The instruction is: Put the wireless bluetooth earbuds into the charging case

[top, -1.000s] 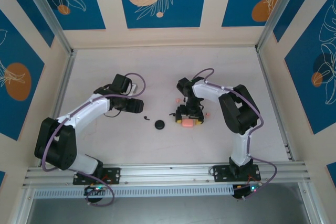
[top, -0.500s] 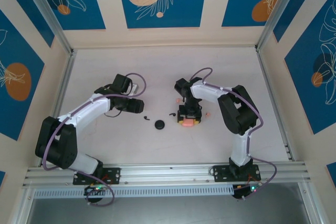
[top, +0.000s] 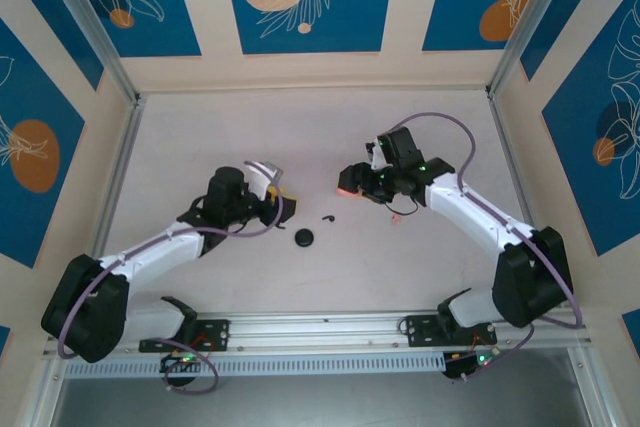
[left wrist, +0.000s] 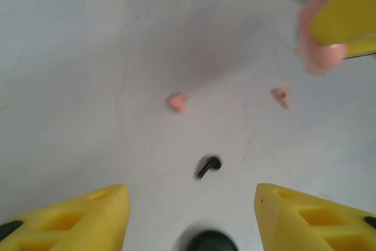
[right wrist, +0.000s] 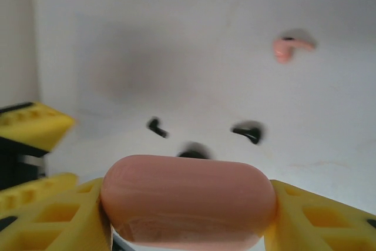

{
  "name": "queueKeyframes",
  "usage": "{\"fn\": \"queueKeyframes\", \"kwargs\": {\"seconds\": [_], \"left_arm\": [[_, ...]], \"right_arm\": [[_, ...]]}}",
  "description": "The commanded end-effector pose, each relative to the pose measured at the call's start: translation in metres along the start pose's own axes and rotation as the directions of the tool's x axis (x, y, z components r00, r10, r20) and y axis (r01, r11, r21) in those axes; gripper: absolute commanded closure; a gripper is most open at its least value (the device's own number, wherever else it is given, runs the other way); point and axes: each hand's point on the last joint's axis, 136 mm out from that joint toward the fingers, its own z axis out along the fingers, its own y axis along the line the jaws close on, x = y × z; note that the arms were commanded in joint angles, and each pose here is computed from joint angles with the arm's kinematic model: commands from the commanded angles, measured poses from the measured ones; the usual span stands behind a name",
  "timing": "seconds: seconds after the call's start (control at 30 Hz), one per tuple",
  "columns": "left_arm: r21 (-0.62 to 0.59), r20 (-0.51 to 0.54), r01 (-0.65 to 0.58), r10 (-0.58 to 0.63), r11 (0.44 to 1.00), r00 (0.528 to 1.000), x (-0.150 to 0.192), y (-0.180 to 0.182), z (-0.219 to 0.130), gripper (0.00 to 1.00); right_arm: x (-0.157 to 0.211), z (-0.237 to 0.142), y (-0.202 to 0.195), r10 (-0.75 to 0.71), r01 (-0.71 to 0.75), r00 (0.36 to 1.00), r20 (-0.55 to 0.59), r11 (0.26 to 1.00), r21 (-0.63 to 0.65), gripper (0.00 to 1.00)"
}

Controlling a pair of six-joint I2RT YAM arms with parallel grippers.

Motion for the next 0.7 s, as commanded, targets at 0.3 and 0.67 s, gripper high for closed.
{"fn": "queueKeyframes", "kwargs": {"seconds": [0.3,0.67], "left_arm": [[0.201,0.365,-0.341,0.253,0.918,0.896,-0.056,-0.075,-0.006,0.47],[0.256,0.422,-0.345,0.217,0.903,0.88,-0.065,-0.093,0.001,0.51]], "right_arm": [[0.007,-0.036,0.063,-0.056,0.1,0.991,0.124,0.914,-0.392,0.44],[0.016,-0.036,0.086,-0.089,0.156,0.982,0.166,0.881,-0.447,0.44]]}}
